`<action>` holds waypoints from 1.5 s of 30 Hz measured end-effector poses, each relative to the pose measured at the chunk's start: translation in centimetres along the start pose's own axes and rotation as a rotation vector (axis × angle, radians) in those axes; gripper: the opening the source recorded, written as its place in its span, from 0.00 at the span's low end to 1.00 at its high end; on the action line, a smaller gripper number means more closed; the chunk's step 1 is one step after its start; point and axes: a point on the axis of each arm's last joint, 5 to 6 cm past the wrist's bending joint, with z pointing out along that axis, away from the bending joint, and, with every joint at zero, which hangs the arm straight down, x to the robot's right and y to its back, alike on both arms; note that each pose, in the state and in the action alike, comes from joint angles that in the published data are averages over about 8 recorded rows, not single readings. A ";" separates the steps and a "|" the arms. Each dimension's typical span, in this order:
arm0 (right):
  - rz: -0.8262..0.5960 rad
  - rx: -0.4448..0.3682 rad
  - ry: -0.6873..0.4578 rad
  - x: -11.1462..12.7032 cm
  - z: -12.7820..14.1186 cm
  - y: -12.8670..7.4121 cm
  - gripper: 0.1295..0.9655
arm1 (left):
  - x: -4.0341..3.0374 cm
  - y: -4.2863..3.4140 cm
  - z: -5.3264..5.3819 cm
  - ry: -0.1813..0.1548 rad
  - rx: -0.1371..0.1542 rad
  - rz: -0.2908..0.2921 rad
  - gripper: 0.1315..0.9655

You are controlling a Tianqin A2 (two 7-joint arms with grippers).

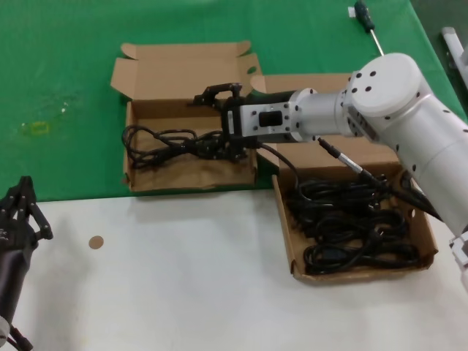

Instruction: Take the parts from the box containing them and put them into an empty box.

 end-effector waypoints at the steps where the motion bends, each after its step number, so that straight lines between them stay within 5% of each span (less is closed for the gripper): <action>1: -0.001 0.000 0.001 0.0 0.0 0.0 0.33 | 0.00 0.00 0.0 0.000 0.000 0.000 0.02; 15: 0.006 -0.001 0.021 0.5 -1.1 0.5 0.70 | 0.00 0.00 0.0 0.000 0.000 0.000 0.02; 19: 0.012 0.005 0.033 0.7 -1.6 0.4 0.70 | 0.00 0.00 0.0 0.000 0.000 0.000 0.02; 27: 0.016 0.011 0.041 0.8 -2.0 0.4 0.88 | 0.00 0.00 0.0 0.000 0.000 0.000 0.03; 45: 0.223 0.030 0.178 -4.2 -2.1 0.6 0.99 | 0.00 0.00 0.0 0.000 0.000 0.000 0.17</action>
